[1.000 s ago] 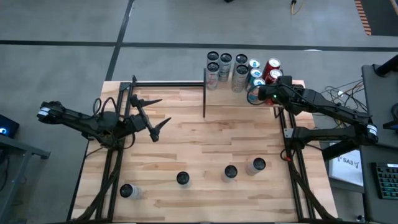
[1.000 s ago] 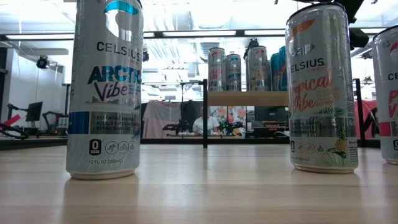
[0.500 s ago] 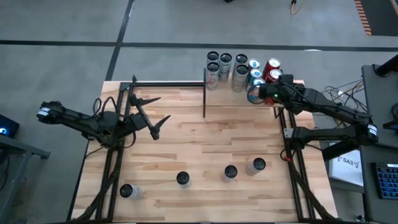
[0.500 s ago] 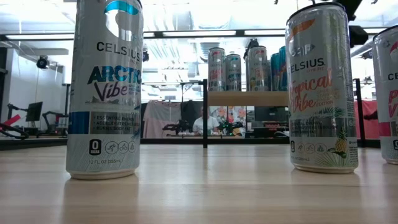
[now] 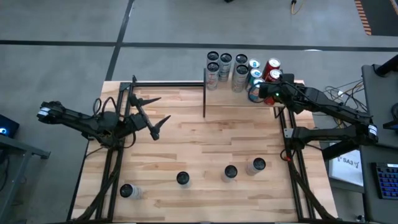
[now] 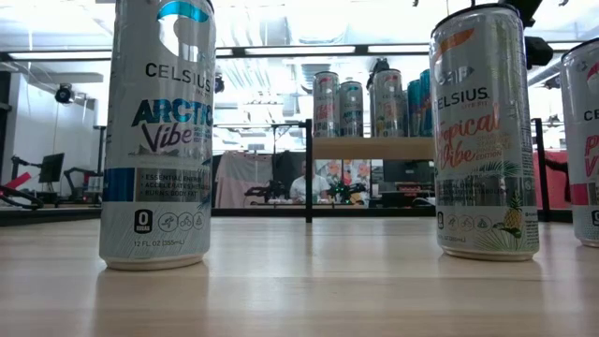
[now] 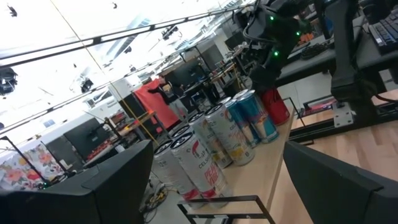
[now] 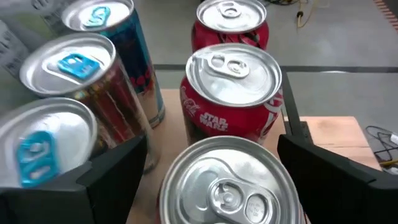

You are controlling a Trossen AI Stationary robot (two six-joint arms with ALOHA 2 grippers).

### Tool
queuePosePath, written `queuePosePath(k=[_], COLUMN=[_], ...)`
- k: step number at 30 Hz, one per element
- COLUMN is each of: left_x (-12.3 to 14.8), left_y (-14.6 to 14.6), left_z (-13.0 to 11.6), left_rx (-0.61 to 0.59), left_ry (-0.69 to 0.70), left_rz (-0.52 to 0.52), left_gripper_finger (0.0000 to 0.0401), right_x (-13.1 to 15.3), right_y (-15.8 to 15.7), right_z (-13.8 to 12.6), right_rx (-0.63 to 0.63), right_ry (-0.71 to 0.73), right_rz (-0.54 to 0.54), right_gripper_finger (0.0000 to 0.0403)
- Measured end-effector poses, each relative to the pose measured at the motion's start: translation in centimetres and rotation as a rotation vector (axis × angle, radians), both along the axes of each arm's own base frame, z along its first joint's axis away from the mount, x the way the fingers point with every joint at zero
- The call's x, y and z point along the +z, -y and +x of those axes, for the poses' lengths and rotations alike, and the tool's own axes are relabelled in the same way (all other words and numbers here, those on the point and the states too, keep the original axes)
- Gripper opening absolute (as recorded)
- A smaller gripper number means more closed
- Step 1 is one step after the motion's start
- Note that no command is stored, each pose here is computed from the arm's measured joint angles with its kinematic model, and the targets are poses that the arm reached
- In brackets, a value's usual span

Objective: Place canned beverage on shelf
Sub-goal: Put the right white blue soda can on the shelf aligned with the other white blue soda cans

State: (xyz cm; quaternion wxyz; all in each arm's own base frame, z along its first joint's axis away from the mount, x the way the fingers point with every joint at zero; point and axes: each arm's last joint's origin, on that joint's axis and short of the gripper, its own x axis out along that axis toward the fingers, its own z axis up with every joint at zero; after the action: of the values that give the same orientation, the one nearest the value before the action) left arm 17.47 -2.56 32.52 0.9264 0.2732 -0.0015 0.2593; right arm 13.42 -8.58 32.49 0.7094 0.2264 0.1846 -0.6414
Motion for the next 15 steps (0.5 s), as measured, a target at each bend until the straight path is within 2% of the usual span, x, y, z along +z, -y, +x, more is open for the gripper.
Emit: queuePosePath(k=[15], left_x=[0.0], left_y=[0.0], left_z=[0.0], left_rx=[-0.001], left_ry=[-0.001], left_rz=[-0.001], left_gripper_finger=[0.0345], right_x=[3.6], right_y=[-0.3], right_z=[-0.5], right_rx=[0.031], right_ry=[0.077], right_rz=[-0.022], right_gripper_finger=[0.0352])
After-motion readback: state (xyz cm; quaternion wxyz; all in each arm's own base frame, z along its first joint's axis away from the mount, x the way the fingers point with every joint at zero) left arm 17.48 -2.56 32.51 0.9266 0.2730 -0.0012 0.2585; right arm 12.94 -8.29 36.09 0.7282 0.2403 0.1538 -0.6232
